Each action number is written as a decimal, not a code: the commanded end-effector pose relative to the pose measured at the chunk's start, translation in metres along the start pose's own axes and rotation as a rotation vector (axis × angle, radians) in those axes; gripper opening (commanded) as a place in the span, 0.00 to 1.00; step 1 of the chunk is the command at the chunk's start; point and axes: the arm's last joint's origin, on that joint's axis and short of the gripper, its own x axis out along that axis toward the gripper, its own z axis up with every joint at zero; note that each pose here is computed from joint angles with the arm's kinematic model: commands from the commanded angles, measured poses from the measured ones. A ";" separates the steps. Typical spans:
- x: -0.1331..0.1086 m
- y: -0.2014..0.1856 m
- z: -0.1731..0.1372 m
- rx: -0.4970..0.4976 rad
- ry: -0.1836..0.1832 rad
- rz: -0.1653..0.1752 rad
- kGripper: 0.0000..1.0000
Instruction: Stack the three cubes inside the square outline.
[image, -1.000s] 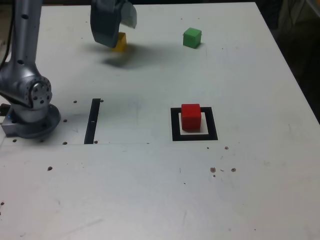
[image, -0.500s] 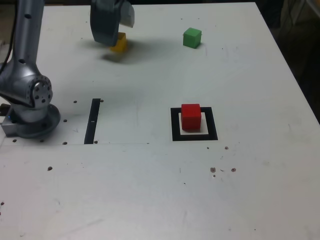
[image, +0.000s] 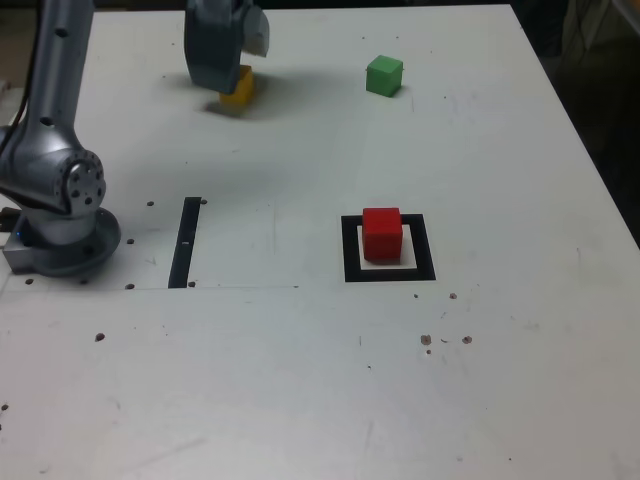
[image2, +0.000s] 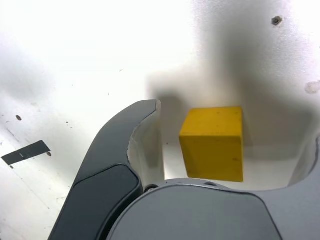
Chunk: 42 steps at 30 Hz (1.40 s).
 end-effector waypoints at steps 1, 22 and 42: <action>0.002 0.001 0.005 0.001 0.007 -0.001 0.98; 0.003 0.004 0.012 -0.014 0.013 -0.003 0.38; 0.002 0.003 0.010 0.015 0.004 -0.006 0.30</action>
